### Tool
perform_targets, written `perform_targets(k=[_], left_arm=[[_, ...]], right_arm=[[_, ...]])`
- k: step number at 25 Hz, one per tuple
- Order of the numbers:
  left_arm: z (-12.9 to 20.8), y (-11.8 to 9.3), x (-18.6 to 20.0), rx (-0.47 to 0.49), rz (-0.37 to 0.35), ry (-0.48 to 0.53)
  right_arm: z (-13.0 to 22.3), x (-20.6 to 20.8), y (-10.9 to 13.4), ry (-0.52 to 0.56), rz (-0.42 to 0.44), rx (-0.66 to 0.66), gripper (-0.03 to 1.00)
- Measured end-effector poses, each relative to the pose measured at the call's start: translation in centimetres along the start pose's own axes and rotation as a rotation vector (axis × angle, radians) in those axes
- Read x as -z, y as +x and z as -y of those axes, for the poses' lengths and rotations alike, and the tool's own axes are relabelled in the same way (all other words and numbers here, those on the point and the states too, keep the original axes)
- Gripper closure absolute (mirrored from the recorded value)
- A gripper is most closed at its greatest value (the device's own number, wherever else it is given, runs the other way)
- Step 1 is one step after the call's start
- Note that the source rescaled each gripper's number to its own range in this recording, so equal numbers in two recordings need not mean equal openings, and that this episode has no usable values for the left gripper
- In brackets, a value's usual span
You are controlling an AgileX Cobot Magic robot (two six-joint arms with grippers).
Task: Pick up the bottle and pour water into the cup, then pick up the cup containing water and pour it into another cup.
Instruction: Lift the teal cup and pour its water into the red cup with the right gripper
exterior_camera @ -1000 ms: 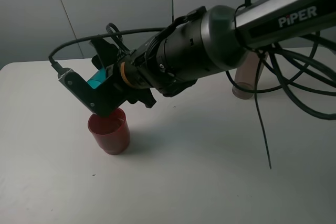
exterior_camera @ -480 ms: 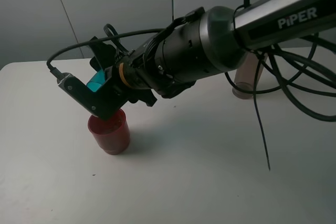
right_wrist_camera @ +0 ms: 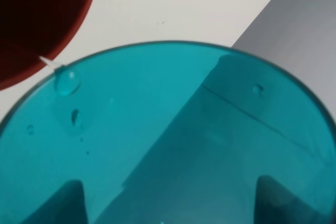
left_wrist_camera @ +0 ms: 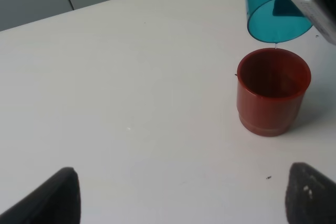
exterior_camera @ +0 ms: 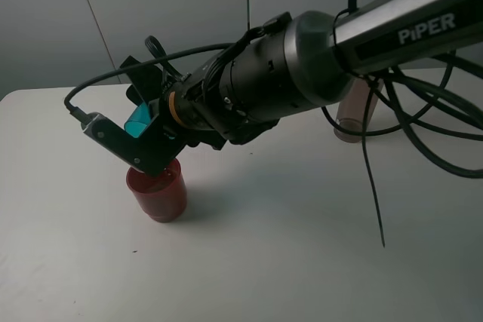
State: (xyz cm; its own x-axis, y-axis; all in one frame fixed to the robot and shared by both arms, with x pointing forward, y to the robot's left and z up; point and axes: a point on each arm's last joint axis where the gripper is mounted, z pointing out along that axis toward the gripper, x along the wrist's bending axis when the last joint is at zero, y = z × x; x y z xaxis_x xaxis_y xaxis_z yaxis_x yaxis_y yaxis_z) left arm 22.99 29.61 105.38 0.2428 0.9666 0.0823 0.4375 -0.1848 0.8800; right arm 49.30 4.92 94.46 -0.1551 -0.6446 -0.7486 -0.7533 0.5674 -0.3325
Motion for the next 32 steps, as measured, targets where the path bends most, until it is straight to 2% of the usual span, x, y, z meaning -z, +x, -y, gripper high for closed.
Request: perform_targets(k=[16, 23, 27, 30, 32], left_arm=[[0.0, 0.0, 0.0, 0.000, 0.000, 0.000], [0.0, 0.0, 0.0, 0.000, 0.000, 0.000], [0.0, 0.0, 0.0, 0.000, 0.000, 0.000], [0.0, 0.0, 0.0, 0.000, 0.000, 0.000], [0.0, 0.0, 0.0, 0.000, 0.000, 0.000]], right_arm=[[0.0, 0.0, -0.1, -0.002, 0.002, 0.123, 0.89], [0.0, 0.0, -0.1, -0.006, 0.002, 0.116, 0.89], [-0.3, 0.1, -0.2, -0.034, 0.007, -0.005, 0.89], [-0.1, 1.0, -1.1, -0.087, 0.031, -0.186, 0.89], [0.7, 1.8, -1.8, -0.141, 0.045, -0.366, 0.89]])
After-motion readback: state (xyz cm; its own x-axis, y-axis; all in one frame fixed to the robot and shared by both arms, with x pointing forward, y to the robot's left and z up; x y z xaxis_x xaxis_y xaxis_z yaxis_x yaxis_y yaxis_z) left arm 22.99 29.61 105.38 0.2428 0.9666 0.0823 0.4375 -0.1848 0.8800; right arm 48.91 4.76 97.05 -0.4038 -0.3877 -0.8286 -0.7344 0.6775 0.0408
